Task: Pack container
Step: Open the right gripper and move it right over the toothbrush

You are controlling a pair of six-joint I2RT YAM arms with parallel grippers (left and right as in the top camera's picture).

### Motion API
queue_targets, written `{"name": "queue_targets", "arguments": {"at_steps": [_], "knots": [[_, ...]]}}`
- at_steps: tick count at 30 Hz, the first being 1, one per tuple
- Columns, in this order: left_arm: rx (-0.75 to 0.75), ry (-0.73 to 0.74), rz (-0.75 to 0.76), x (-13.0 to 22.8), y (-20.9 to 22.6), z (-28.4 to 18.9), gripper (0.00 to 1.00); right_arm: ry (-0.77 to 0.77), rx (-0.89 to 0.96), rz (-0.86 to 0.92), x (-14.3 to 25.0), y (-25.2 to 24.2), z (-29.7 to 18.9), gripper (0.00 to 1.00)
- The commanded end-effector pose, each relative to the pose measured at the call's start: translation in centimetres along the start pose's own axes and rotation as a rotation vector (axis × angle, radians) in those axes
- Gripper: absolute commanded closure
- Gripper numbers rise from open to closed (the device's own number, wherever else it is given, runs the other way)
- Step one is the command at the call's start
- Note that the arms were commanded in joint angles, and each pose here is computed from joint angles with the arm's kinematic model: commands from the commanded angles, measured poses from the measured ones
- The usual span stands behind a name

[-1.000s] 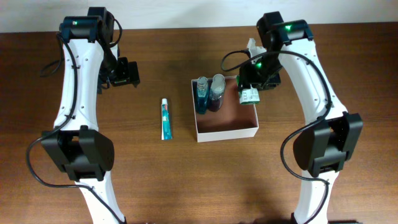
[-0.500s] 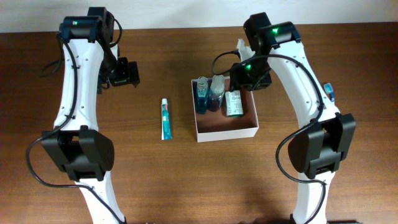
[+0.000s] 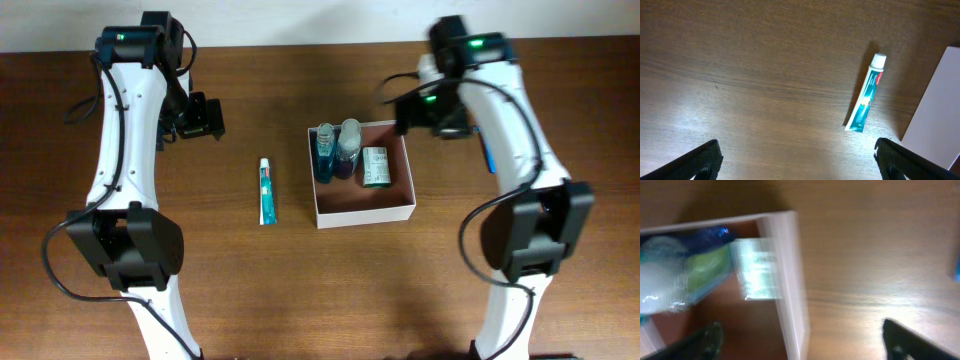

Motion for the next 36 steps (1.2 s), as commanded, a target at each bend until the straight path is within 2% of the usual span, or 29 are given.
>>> {"name": "queue_targets", "arguments": {"at_steps": [1, 9, 17, 27, 36], "knots": [[0.009, -0.032, -0.018, 0.2, 0.4, -1.3, 0.01, 0.012, 0.035, 0.141, 1.1, -5.2, -0.7, 0.01], [0.009, -0.032, -0.018, 0.2, 0.4, -1.3, 0.01, 0.044, 0.046, 0.336, 4.3, -12.9, -1.7, 0.01], [0.009, -0.032, -0.018, 0.2, 0.4, -1.3, 0.01, 0.088, 0.038, 0.492, 8.0, -18.0, -1.4, 0.01], [0.009, -0.032, -0.018, 0.2, 0.4, -1.3, 0.01, 0.097, 0.032, 0.607, 10.9, -21.6, -1.5, 0.01], [0.009, -0.032, -0.018, 0.2, 0.4, -1.3, 0.01, 0.094, 0.032, 0.619, 11.2, -22.0, -1.6, 0.01]]}}
Point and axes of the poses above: each gripper's point midway between its finger pads, its own z axis out along the fingers, its own y axis along the line the jaws close on, x = y × z, the point moved 5 cm from there along -z, back along the fingers, and after that the axes turned 15 degrees about -z, right-handed, at the moved point
